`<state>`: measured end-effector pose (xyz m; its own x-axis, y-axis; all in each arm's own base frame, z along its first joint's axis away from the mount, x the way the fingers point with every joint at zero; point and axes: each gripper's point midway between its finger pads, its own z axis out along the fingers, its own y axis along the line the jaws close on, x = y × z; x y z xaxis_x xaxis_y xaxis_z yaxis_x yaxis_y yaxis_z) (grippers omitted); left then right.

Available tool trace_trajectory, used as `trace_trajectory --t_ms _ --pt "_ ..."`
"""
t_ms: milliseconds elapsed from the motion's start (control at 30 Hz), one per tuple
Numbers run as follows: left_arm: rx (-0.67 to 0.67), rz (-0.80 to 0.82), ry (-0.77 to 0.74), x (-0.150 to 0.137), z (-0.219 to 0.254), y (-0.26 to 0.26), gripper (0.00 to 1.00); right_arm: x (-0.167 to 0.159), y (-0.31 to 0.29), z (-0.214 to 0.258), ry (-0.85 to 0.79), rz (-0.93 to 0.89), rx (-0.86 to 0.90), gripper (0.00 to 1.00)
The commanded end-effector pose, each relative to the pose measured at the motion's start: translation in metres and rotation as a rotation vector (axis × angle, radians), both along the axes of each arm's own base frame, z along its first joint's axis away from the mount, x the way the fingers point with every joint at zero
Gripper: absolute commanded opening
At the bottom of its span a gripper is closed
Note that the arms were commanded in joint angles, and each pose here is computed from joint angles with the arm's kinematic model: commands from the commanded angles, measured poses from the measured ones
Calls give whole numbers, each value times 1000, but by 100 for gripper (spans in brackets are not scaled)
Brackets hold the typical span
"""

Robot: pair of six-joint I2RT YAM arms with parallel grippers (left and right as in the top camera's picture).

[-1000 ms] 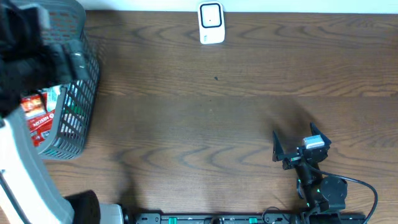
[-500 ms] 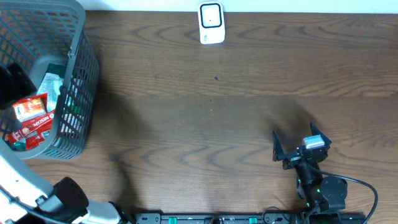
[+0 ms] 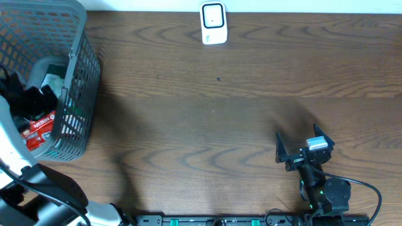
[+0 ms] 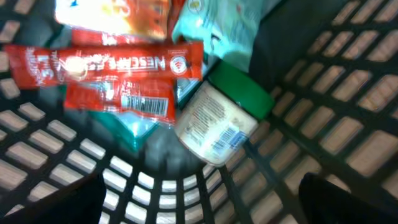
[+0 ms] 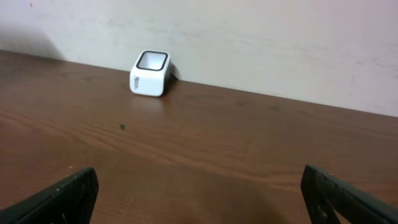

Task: Scan the item barcode
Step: 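Move the left gripper into the basket toward the green-lidded jar, then grasp the green-lidded jar with the left gripper and lift it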

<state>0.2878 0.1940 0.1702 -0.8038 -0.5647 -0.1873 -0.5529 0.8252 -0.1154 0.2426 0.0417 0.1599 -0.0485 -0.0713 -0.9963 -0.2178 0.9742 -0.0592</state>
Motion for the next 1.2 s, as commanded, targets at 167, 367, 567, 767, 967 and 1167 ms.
trace_trajectory --t_ms 167,367,567,767,967,1167 --pt "-17 -69 0 8 -63 -19 93 0 1 -1 4 8 12 99" --pt "-7 -111 -10 14 -77 -27 84 0 1 -1 4 8 12 99" --pt "16 -160 -29 20 -77 -25 84 0 1 -1 4 8 12 99" --pt "-8 -259 -89 32 -67 -33 79 0 1 -1 4 8 12 99" --pt "-35 -257 -57 23 -87 -39 74 0 1 -1 4 8 12 99" --pt "-80 -254 -4 21 -111 -40 69 0 1 -1 4 8 12 99"
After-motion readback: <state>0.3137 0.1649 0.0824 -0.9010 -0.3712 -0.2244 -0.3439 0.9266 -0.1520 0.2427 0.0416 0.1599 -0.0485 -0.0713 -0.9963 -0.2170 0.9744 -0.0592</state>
